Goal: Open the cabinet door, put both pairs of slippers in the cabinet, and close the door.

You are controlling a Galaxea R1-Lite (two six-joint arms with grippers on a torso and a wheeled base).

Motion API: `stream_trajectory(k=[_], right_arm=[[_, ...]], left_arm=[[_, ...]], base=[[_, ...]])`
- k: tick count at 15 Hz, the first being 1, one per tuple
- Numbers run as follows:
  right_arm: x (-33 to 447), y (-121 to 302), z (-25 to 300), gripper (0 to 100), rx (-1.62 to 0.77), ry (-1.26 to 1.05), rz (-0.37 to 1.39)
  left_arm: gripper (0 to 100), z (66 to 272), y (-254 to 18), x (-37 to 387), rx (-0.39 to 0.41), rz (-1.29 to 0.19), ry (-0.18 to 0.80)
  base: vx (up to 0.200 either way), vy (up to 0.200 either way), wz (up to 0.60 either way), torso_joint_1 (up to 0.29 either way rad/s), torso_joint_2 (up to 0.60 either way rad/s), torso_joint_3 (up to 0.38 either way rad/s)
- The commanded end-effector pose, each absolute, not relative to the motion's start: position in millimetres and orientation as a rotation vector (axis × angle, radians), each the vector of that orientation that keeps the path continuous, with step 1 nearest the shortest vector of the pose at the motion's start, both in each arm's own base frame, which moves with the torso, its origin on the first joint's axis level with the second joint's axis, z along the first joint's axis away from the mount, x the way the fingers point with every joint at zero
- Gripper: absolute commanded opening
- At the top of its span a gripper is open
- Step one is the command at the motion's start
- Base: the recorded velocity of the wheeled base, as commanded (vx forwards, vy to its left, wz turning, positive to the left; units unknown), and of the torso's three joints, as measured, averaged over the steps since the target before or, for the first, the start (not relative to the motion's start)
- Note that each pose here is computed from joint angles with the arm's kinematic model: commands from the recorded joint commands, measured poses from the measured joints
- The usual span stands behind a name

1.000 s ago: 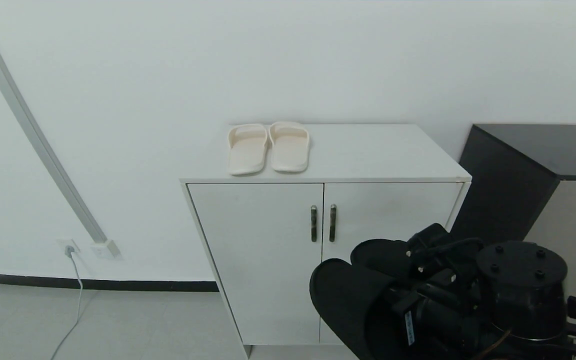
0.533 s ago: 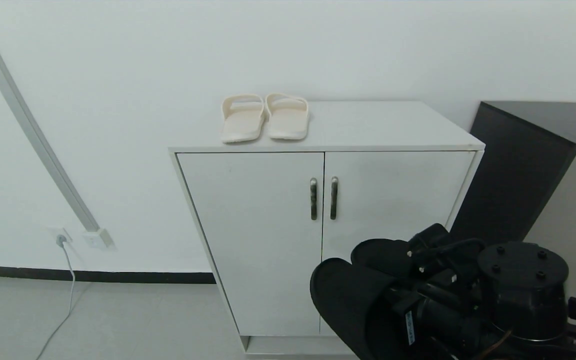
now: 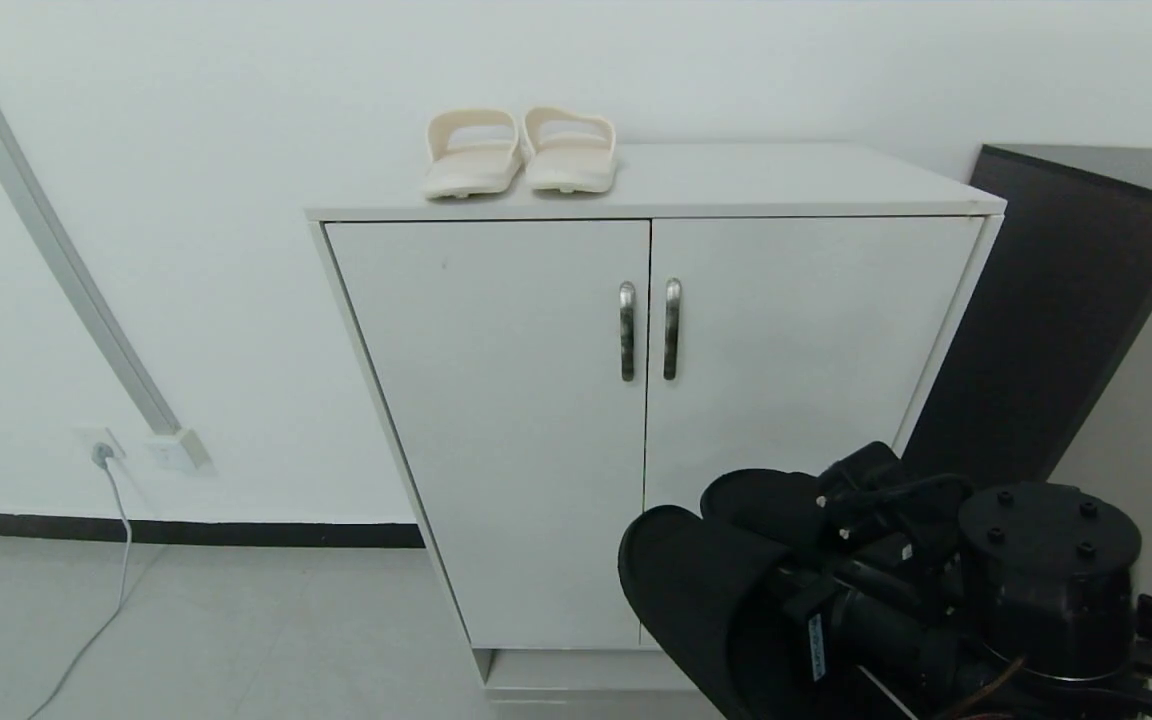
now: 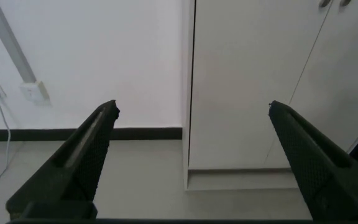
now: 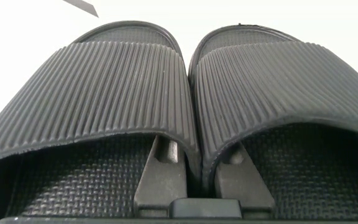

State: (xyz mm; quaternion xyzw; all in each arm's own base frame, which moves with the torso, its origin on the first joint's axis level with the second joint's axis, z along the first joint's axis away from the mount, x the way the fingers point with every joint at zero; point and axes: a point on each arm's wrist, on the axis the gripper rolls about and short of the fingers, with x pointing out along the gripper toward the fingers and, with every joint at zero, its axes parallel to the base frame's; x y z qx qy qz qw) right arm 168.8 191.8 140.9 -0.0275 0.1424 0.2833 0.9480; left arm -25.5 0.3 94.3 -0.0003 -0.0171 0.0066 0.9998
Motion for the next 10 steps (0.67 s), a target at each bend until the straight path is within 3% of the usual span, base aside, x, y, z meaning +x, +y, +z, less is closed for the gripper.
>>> stream_trajectory(k=[1, 5, 8, 10], right_arm=[[168.7, 192.2, 140.5, 0, -0.057, 0.291, 0.579], [170.0, 193.4, 137.5, 0, -0.061, 0.301, 0.584], [169.3, 193.2, 140.1, 0, -0.048, 0.279, 0.588], [169.6, 193.0, 138.1, 0, -0.05, 0.284, 0.586]], left_arm=[[100, 142.2, 0.1, -19.7, -0.064, -0.004, -0.037], [100, 167.2, -6.5, 33.7, -0.098, -0.243, 0.125], [100, 184.6, -15.1, 78.8, -0.094, -0.408, 0.161], [100, 203.4, -19.8, 123.2, -0.015, -0.423, 0.128]], base=[[0.0, 0.0, 0.0, -0.066, 0.45, 0.378], [0.0, 0.0, 0.0, -0.03, 0.41, 0.372], [0.0, 0.0, 0.0, 0.001, 0.11, 0.103], [0.0, 0.0, 0.0, 0.0, 0.0, 0.0]])
